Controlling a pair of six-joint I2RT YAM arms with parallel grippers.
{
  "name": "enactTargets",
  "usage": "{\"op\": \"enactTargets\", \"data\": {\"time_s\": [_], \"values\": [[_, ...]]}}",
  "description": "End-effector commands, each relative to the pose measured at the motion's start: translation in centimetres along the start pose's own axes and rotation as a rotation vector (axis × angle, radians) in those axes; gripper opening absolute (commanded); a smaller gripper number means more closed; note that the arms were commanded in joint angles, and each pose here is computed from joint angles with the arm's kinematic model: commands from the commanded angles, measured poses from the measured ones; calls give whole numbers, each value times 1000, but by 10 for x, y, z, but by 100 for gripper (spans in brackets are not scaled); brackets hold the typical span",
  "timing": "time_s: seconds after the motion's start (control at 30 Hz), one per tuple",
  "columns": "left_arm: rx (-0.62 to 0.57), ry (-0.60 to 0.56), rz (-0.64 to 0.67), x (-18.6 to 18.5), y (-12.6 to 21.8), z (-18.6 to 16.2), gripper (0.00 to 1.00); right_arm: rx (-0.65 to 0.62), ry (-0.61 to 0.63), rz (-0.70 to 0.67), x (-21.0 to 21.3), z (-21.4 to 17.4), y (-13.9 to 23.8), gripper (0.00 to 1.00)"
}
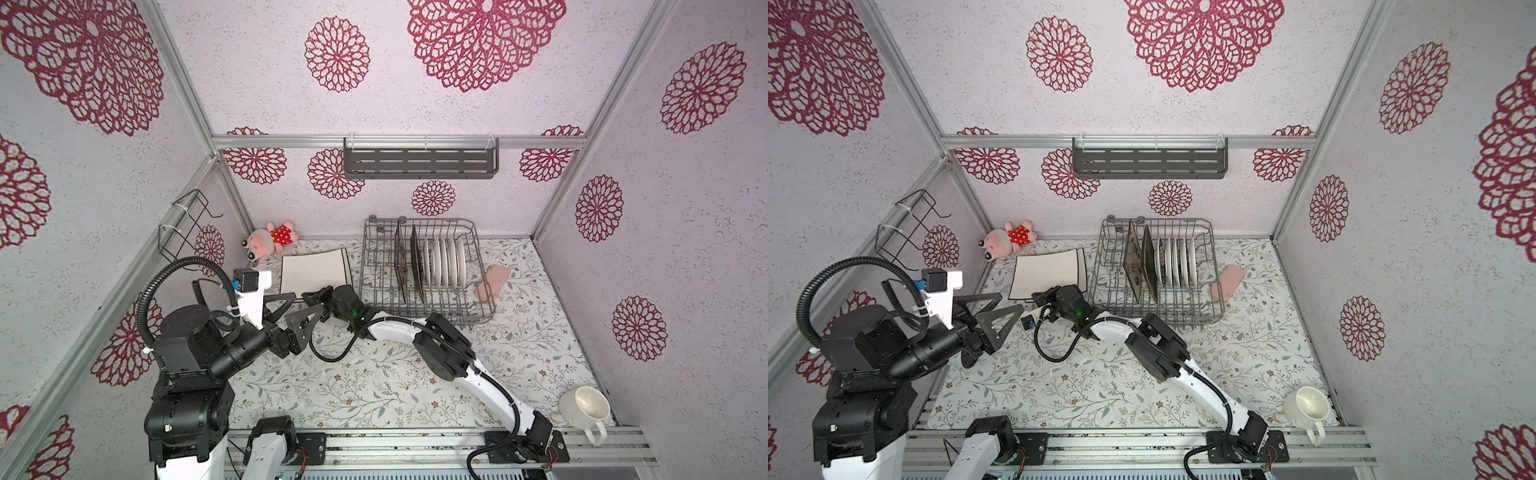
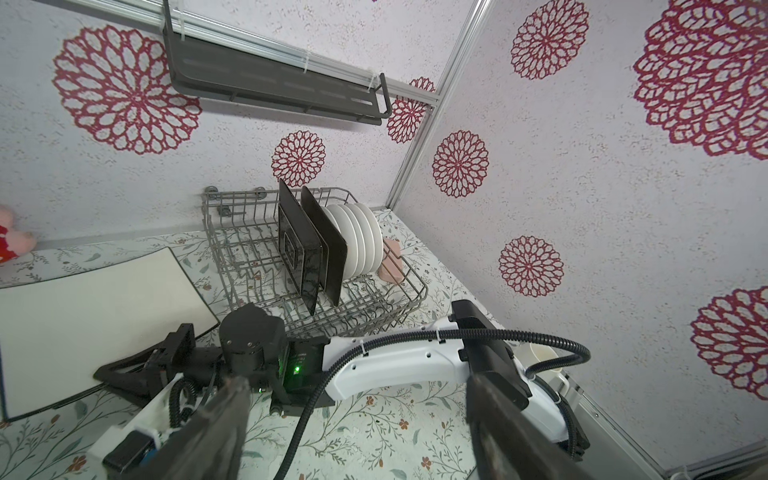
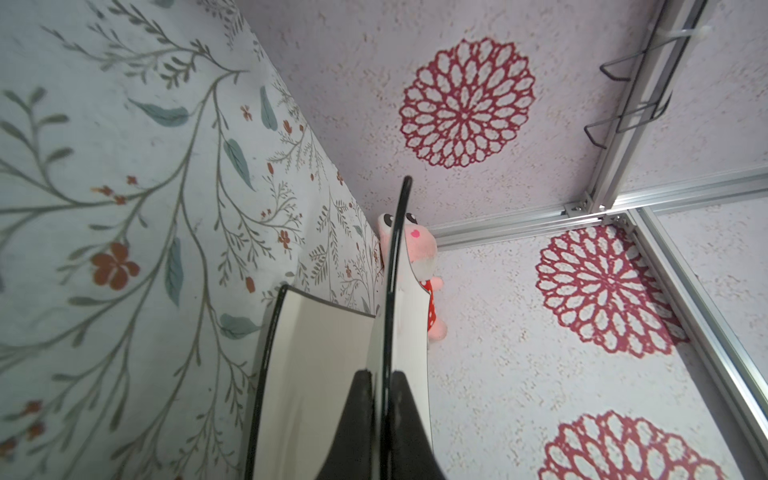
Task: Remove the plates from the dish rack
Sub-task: 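Lower the white square plate with the right gripper onto the first plate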
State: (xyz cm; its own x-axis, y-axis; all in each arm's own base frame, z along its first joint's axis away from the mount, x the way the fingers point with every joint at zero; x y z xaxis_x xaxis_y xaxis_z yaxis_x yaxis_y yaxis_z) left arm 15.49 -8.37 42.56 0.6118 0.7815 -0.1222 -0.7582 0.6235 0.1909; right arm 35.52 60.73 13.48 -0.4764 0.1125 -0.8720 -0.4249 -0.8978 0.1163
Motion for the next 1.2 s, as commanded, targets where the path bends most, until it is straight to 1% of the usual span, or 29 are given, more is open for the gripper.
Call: {"op": "enactTargets", "data": {"time_s": [0.0, 0.3, 0.53, 0.77, 0.8, 0.87, 0.97, 1.03, 1.17], "values": [[-11, -25, -21, -6, 2, -2, 83, -151, 112, -298, -101, 71, 13, 0], [-4, -49, -22, -16, 11, -11, 83, -78, 123, -303, -89, 48, -6, 0], [5, -68, -14, -17, 13, -14, 84, -11, 144, -314, -88, 26, -8, 1], [10, -71, -9, -17, 12, -16, 84, 23, 157, -331, -89, 14, -8, 4], [10, -71, -9, -17, 12, -17, 84, 28, 158, -335, -89, 12, -8, 5], [13, -68, -8, -16, 12, -18, 84, 42, 161, -341, -90, 7, -8, 11], [14, -68, -8, -16, 11, -17, 84, 52, 167, -348, -91, 5, -7, 24], [12, -71, -8, -16, 12, -17, 84, 62, 166, -352, -92, 1, -7, 29], [15, -73, -4, -16, 13, -17, 84, 70, 167, -355, -96, -2, -6, 31]]}}
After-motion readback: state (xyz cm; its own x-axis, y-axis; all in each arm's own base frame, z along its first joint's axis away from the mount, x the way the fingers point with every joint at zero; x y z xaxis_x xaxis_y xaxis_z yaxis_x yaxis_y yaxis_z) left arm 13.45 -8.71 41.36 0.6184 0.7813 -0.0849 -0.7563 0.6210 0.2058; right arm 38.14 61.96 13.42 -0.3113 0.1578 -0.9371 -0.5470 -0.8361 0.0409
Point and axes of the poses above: each gripper's point midway between its finger pads, its own y axis back along the fingers, its own x axis along the line the jaws close on, z = x × y, the point moved 3 cm from there along y, back along the fingers, and after that the axes turned 12 degrees about -y, right-handed, at the moved point
